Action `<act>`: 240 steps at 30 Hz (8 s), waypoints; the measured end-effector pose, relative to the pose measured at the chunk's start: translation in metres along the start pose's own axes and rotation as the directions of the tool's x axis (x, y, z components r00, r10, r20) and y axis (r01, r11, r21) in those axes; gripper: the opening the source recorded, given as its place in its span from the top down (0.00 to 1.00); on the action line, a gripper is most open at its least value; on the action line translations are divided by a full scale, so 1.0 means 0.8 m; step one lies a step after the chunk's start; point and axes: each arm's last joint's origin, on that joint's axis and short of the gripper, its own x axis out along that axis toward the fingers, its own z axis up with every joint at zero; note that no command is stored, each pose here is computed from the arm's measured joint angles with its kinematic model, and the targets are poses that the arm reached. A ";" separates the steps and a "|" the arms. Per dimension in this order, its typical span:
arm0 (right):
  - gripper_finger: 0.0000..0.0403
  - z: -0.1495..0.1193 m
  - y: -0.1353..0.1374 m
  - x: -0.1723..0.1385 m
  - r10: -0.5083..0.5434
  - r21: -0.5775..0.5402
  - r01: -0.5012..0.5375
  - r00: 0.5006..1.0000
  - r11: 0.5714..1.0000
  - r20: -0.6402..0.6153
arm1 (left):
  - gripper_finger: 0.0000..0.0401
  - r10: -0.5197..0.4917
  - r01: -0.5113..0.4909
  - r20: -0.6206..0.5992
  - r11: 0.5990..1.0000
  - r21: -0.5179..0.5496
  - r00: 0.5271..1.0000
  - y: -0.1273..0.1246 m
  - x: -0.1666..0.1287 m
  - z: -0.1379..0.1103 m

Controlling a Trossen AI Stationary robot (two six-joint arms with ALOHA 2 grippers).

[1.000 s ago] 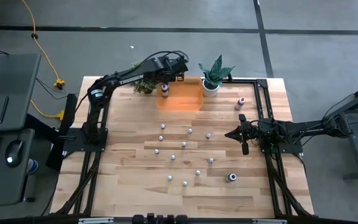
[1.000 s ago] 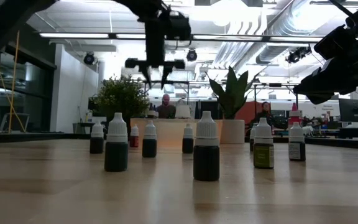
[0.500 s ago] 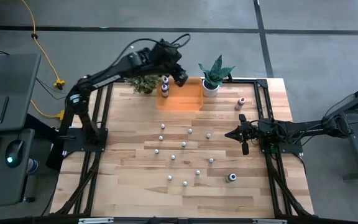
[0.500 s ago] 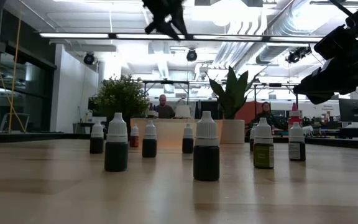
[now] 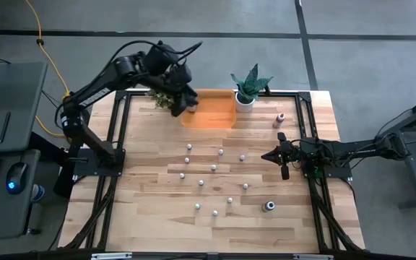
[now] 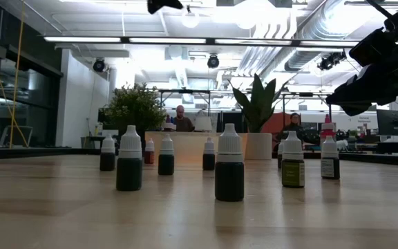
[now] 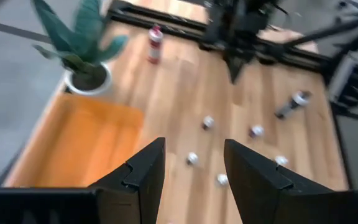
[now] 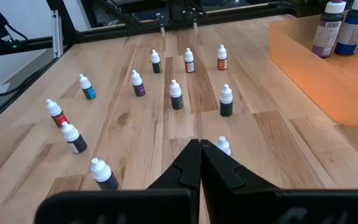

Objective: Pick & Place food coloring
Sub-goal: Put the small light green bottle into the bin

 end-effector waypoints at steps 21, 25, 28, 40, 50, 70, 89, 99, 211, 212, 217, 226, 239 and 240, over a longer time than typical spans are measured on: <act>1.00 0.000 0.000 0.000 0.000 0.000 0.000 1.000 1.000 0.000 | 0.60 0.020 0.056 -0.419 0.984 0.168 0.908 -0.135 -0.045 -0.083; 1.00 0.000 0.000 0.000 0.000 0.000 0.000 1.000 1.000 0.000 | 0.60 0.099 -0.008 -0.452 0.980 0.198 0.886 -0.155 -0.034 -0.108; 1.00 0.000 0.000 0.000 0.000 0.000 0.000 1.000 1.000 0.000 | 0.60 0.110 -0.032 -0.437 0.983 0.183 0.893 -0.165 -0.020 -0.125; 1.00 0.000 0.000 0.000 0.000 0.000 0.000 1.000 1.000 0.000 | 0.60 0.026 -0.002 -0.399 0.998 0.060 0.916 -0.179 0.079 -0.200; 1.00 0.000 0.000 0.000 0.000 0.000 0.000 1.000 1.000 0.000 | 0.60 0.085 -0.060 -0.367 0.995 0.080 0.926 -0.169 0.135 -0.253; 1.00 0.000 0.000 0.000 0.000 0.000 0.000 1.000 1.000 -0.001 | 0.37 0.008 -0.004 -0.442 1.000 0.012 0.897 -0.153 0.185 -0.272; 1.00 0.000 0.000 0.000 0.000 0.000 0.000 1.000 1.000 -0.001 | 0.38 0.055 0.026 -0.481 0.987 0.160 0.875 -0.146 0.205 -0.302; 1.00 0.000 0.000 0.000 0.000 0.000 0.000 1.000 1.000 -0.001 | 0.38 0.040 0.036 -0.461 0.988 0.153 0.887 -0.149 0.221 -0.304; 1.00 0.000 0.000 0.000 0.000 0.000 0.000 1.000 1.000 0.000 | 0.90 -0.224 0.114 0.099 0.770 0.627 0.970 -0.157 0.164 -0.149; 1.00 0.000 0.000 0.000 0.000 0.000 0.000 1.000 1.000 0.000 | 0.90 -0.200 0.075 0.135 0.781 0.620 0.970 -0.156 0.163 -0.145; 1.00 0.000 0.000 0.000 0.000 0.000 0.000 1.000 1.000 -0.001 | 0.90 -0.011 -0.101 0.291 0.925 0.367 0.957 -0.139 0.162 -0.128; 1.00 0.000 0.000 0.000 0.000 0.000 0.000 1.000 1.000 0.000 | 0.90 0.260 -0.193 0.317 0.955 -0.226 0.912 -0.100 0.162 -0.121; 1.00 0.000 0.000 0.000 0.000 0.000 0.000 1.000 1.000 -0.001 | 0.90 0.650 -0.515 -0.064 0.534 -0.670 0.758 -0.027 0.146 -0.113; 1.00 0.000 0.000 0.000 0.000 0.000 0.000 1.000 1.000 -0.001 | 0.90 0.653 -0.523 -0.077 0.523 -0.673 0.753 -0.024 0.148 -0.109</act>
